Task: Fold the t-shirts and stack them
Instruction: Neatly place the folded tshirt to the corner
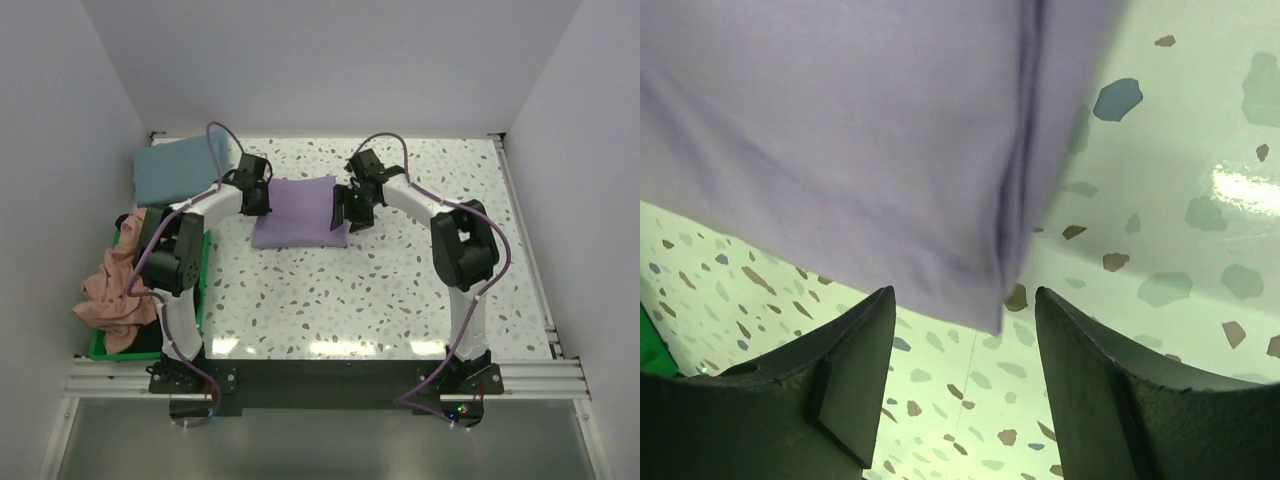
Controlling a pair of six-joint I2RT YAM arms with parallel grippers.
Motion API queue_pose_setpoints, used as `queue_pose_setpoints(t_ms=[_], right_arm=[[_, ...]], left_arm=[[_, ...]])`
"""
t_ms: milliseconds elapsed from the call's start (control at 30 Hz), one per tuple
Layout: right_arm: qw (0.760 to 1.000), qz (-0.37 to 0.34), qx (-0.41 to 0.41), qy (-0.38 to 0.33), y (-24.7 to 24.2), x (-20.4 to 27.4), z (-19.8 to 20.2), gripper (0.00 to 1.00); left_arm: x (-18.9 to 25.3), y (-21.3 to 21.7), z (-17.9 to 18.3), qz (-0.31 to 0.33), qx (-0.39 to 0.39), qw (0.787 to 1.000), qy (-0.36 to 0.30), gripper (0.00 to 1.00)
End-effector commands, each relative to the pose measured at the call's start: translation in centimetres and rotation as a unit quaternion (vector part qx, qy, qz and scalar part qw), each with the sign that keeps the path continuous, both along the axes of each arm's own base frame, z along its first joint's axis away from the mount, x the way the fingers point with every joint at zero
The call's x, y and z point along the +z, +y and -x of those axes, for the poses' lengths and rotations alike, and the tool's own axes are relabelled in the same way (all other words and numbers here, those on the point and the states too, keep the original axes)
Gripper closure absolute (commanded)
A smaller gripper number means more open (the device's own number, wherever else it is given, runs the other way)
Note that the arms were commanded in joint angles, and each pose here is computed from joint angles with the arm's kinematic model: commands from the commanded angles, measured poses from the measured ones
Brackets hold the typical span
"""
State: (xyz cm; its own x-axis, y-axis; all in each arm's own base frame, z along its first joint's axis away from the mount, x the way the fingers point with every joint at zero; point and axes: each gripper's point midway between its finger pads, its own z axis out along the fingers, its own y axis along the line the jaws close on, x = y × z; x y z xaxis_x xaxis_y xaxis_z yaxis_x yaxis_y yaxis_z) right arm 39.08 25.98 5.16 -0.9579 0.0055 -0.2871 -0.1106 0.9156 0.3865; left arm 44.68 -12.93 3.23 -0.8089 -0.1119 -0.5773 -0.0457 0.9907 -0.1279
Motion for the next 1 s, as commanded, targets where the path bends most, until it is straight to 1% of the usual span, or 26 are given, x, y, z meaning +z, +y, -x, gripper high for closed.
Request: queue_pose_setpoints(t_ms=[0, 67, 333, 633, 800, 967], right_arm=[[1.0, 0.0, 0.003, -0.024, -0.7, 2.6, 0.3, 0.38], [1.0, -0.002, 0.003, -0.026, -0.7, 3.0, 0.5, 0.38], [1.0, 0.005, 0.003, -0.023, -1.3, 3.0, 1.0, 0.38], [1.0, 0.005, 0.004, -0.018, -1.4, 2.9, 1.7, 0.38], [1.0, 0.005, 0.002, -0.018, -1.6, 3.1, 2.0, 0.38], [1.0, 0.008, 0.002, -0.013, -1.9, 2.8, 2.7, 0.38]], left_arm=[[1.3, 3.7, -0.5, -0.116, -0.015, 0.993, 0.013, 1.0], [2.5, 4.4, -1.4, -0.142, -0.013, 0.99, 0.002, 1.0], [7.6, 5.8, -4.5, -0.192, 0.0, 0.98, -0.049, 1.0], [11.6, 8.5, -7.4, -0.247, 0.011, 0.966, -0.071, 1.0], [14.2, 9.6, -9.4, -0.262, 0.028, 0.96, -0.093, 1.0], [16.9, 10.4, -10.5, -0.287, 0.016, 0.951, -0.111, 1.0]])
